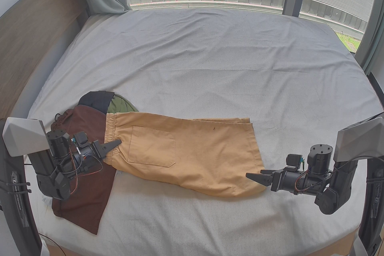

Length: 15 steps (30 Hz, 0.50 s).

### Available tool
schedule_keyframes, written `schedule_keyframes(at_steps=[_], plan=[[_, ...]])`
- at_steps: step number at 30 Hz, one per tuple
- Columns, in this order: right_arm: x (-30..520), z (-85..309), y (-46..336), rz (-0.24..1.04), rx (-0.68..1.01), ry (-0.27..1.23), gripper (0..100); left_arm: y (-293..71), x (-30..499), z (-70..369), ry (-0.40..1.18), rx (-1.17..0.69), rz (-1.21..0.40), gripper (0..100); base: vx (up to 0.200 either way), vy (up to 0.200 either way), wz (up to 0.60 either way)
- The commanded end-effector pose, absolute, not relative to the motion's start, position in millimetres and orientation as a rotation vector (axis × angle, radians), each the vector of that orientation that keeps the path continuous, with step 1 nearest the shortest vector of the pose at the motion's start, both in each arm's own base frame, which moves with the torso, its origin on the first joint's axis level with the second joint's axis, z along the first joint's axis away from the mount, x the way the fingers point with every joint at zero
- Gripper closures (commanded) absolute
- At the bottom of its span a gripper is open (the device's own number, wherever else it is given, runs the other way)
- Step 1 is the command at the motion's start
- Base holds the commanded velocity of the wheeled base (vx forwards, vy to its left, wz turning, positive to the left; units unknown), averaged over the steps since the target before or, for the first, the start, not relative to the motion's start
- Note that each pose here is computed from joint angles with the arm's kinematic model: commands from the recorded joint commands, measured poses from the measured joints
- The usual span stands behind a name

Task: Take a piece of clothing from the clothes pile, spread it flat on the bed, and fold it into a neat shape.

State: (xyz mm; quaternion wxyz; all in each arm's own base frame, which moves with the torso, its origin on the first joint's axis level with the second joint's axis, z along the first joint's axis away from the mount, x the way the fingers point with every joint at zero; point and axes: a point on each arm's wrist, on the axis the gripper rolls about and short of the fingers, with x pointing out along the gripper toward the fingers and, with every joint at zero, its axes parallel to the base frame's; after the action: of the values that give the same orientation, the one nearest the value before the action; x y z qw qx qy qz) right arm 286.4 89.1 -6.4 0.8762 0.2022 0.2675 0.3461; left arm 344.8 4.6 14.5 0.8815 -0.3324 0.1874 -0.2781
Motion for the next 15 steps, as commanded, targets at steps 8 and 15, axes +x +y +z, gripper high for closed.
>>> schedule_keyframes(at_steps=[8, 15], plan=[[286, -6, 89, 0.724, 0.422, 0.557, 0, 3, 344, 17, 0.371, -0.637, -0.600, 100, 0.000, 0.000, 0.00], [286, -6, 89, 0.724, 0.422, 0.557, 0, -10, 343, 27, 0.356, -0.627, -0.633, 100, 0.000, 0.000, 0.00]])
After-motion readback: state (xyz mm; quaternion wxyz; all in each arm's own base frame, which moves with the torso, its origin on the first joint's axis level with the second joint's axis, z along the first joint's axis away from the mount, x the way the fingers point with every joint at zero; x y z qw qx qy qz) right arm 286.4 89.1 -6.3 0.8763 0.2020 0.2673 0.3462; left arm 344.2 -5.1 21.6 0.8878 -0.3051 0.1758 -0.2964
